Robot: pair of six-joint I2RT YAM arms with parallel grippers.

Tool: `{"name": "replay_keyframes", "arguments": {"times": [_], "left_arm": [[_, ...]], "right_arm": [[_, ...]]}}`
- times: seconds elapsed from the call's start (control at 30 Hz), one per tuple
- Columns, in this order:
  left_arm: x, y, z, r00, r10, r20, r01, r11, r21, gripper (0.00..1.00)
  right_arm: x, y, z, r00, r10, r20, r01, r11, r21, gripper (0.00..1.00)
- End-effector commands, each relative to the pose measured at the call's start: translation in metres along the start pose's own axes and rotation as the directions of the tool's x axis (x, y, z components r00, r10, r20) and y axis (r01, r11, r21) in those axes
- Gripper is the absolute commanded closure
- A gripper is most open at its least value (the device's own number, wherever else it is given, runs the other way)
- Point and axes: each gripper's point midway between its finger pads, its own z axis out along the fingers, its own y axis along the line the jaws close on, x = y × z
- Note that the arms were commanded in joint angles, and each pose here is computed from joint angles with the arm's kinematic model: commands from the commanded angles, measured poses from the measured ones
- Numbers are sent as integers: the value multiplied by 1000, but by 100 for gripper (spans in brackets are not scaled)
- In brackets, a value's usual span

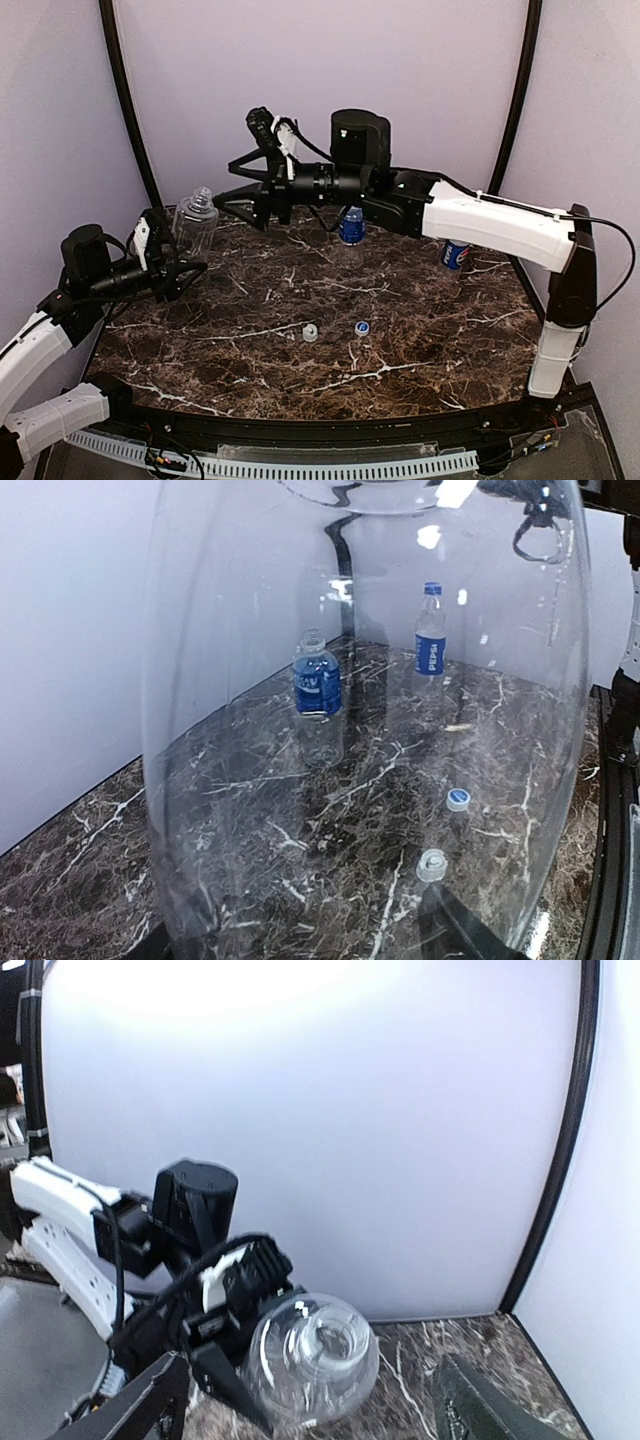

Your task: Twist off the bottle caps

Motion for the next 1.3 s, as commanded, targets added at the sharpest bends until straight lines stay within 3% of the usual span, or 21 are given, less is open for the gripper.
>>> {"name": "replay_keyframes", "arguments": {"times": [0.0, 0.13, 0.3, 0.4, 0.53, 0.67, 0.73, 0.77, 0.83, 0.93, 1.07, 1.27], "left_arm": [[-8, -19, 1, 998, 43, 48, -48, 994, 98, 73], [-10, -21, 2, 997, 55, 59, -62, 992, 108, 73], [-9, -25, 3, 996, 61, 65, -69, 990, 121, 73], [-10, -26, 4, 995, 67, 69, -75, 990, 123, 73], [-10, -27, 4, 995, 70, 70, -78, 989, 123, 73], [-11, -23, 4, 996, 57, 71, -65, 993, 101, 70], [-7, -19, 5, 997, 45, 61, -50, 996, 77, 37], [-1, -14, 6, 998, 34, 46, -36, 998, 43, 10], [11, -2, 6, 1000, 8, 17, -8, 1000, -31, 2], [30, 23, 3, 999, -30, -23, 25, 982, -189, 1], [52, 54, -9, 993, -115, -20, 99, 922, -374, 1], [84, 68, -21, 966, -259, -4, 230, 862, -452, 1]], "right_arm": [[-18, -2, 27, 984, 126, 129, -113, 988, -105, 19], [-15, -2, 40, 978, 154, 140, -137, 983, -125, 26], [-4, 8, 56, 980, 168, 109, -147, 974, -173, 46], [1, 8, 59, 977, 188, 98, -168, 968, -184, 65], [8, 10, 62, 978, 196, 78, -178, 965, -195, 100], [13, 12, 59, 979, 197, 48, -182, 960, -215, 100], [14, 10, 53, 981, 189, 37, -177, 961, -211, 100], [14, 5, 50, 983, 183, 31, -174, 966, -189, 100], [21, -14, 41, 986, 167, 0, -166, 981, -102, 100], [45, -56, 25, 987, 137, -78, -129, 986, 108, 100], [111, -117, 5, 965, 171, -201, -87, 925, 370, 100], [184, -176, -4, 931, 261, -256, -96, 850, 518, 100]]}}
